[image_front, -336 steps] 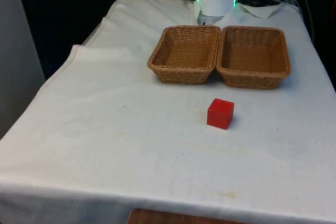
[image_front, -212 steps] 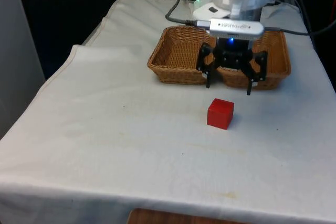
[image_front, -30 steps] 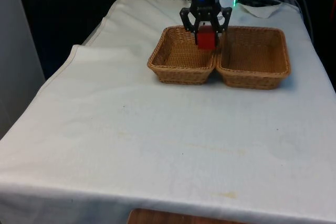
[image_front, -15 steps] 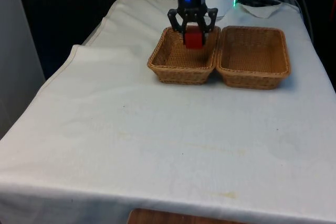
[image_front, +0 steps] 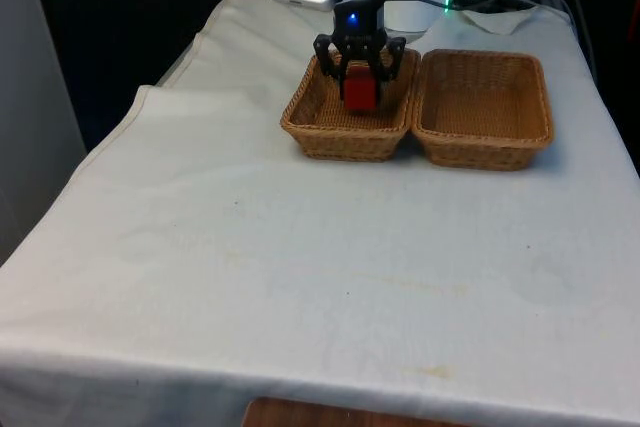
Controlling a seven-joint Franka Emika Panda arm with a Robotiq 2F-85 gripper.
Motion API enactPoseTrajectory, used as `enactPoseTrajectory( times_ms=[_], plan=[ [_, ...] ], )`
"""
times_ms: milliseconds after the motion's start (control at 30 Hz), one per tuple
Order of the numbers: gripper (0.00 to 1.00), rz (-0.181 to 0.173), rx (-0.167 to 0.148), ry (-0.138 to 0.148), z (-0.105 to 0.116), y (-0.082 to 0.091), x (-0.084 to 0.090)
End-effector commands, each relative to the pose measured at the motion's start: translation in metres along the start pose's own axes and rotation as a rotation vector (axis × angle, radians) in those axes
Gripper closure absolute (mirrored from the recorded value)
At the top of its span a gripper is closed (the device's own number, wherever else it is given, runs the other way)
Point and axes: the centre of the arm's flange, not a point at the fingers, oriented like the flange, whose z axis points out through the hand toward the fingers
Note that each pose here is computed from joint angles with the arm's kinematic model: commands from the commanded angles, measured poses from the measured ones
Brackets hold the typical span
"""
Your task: Pick up the red cube and place it into the right basket.
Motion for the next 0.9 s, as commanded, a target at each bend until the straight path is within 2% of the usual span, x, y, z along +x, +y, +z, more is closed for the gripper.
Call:
enactPoseTrajectory(
  times_ms=[0, 367, 600, 667, 867],
  plan=[
    [0.97, 0.0, 0.002, 0.008, -0.0005, -0.0011, 0.0],
    [0.97, 0.001, -0.003, -0.004, 0.0023, 0.0009, -0.0002],
    [0.97, 0.007, -0.002, -0.001, 0.0029, 0.0031, -0.0037],
    [0.97, 0.006, -0.003, -0.009, 0.0038, 0.0027, -0.0024],
    [0.97, 0.009, -0.002, -0.004, 0.0035, 0.0039, -0.0051]
  ],
)
